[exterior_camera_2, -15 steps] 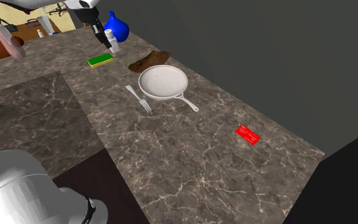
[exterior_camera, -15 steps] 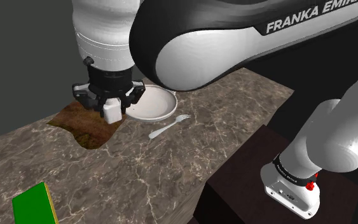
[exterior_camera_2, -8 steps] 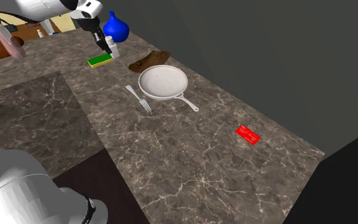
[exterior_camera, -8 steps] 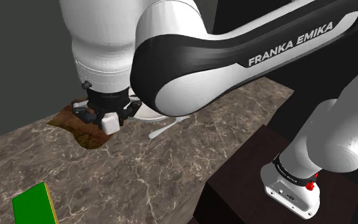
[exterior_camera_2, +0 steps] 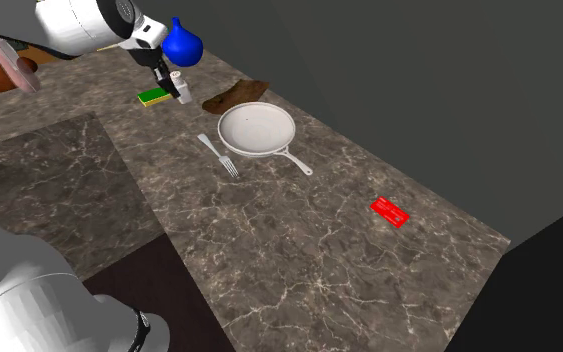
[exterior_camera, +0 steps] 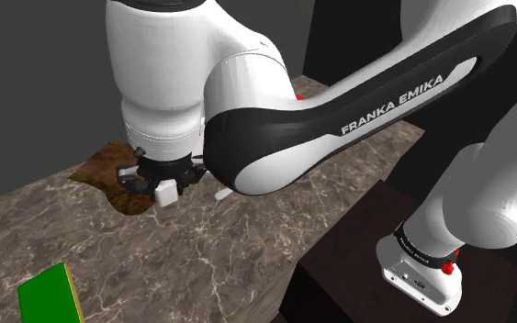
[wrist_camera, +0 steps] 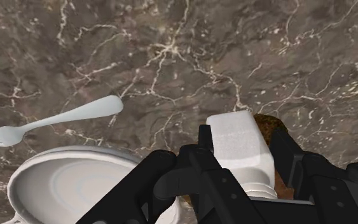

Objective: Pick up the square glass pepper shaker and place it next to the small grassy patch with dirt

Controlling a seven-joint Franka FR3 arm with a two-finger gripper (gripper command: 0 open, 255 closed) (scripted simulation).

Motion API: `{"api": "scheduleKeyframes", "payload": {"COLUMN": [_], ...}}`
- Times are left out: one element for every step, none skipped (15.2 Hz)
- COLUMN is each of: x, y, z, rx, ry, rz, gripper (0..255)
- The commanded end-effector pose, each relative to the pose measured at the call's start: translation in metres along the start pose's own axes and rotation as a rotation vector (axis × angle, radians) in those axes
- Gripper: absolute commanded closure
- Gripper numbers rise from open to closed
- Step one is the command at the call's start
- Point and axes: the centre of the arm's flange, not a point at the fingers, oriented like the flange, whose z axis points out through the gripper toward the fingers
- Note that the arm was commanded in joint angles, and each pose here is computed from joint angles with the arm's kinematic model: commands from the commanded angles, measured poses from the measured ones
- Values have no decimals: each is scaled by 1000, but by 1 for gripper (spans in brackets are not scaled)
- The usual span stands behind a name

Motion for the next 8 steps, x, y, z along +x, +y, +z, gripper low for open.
{"api": "scheduleKeyframes", "payload": {"x": [-2,-4,-5,-6,-8,-9,-10,-12], "y": [2,3,4,5,6,7,8,9], "z": [10,15,20,25,30,35,40,45], "rx": [0,0,0,0,0,0,0,0], "ry": [0,0,0,0,0,0,0,0], "rz": [0,0,0,0,0,0,0,0], "gripper": [255,255,255,255,255,255,255,255]}}
